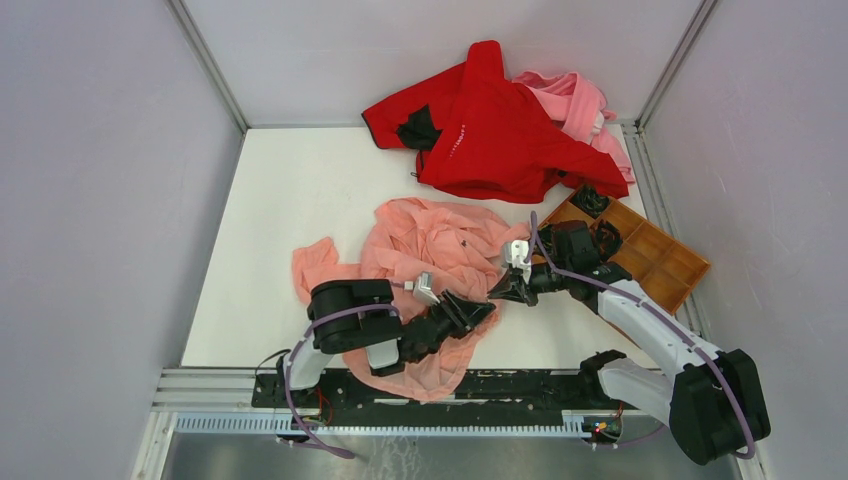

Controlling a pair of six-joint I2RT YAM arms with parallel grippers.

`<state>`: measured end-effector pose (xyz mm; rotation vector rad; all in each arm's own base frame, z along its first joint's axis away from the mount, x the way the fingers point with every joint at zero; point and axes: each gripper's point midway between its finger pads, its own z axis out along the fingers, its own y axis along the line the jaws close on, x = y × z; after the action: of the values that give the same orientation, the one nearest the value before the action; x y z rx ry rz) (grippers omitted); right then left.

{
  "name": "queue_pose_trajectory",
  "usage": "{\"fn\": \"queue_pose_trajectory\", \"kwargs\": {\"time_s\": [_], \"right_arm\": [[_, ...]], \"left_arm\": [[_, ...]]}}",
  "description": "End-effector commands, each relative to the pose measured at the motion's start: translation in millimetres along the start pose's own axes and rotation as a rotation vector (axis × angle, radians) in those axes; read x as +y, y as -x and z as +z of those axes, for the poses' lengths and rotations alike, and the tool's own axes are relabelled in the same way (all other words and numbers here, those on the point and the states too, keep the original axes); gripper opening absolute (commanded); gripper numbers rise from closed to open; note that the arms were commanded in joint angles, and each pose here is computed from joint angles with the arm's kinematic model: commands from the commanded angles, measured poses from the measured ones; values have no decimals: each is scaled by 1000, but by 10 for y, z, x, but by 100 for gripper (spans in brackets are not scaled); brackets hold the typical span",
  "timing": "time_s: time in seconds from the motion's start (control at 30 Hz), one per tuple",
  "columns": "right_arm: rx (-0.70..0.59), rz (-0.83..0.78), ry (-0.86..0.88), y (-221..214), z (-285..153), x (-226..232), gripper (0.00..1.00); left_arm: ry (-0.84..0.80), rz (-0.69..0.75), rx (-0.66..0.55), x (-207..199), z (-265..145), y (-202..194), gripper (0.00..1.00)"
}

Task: Zip up the jacket
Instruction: Zip the zipper on the jacket.

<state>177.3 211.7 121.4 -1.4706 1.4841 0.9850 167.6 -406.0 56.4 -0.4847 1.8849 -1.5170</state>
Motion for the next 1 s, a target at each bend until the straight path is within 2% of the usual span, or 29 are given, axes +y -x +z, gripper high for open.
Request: {"fn": "queue_pose_trajectory", "kwargs": {"time_s": [0.0, 0.23, 0.47, 0.53, 0.57, 0.73, 0.97], "right_arm": [[-55, -30, 25, 231, -10, -9, 0], [-44, -19, 12, 200, -1, -41, 0], [-43, -20, 11, 192, -3, -35, 0], [-39, -20, 10, 184, -4, -34, 0], [-36, -23, 4, 182, -7, -45, 0], [2, -27, -52, 130, -35, -152, 0], [93, -43, -369, 147, -267, -780, 0]], "left_arm": [[-222, -66, -49, -651, -47, 203, 48], [-233, -60, -39, -678, -36, 207, 42], [-233, -44, -33, -655, -19, 232, 18], [-235, -35, -26, -651, -13, 222, 4], [-233, -29, -23, -641, -13, 216, 2], [-238, 30, -18, -631, -24, 211, 2], [-195, 10, 34, -443, -92, 130, 2]]}}
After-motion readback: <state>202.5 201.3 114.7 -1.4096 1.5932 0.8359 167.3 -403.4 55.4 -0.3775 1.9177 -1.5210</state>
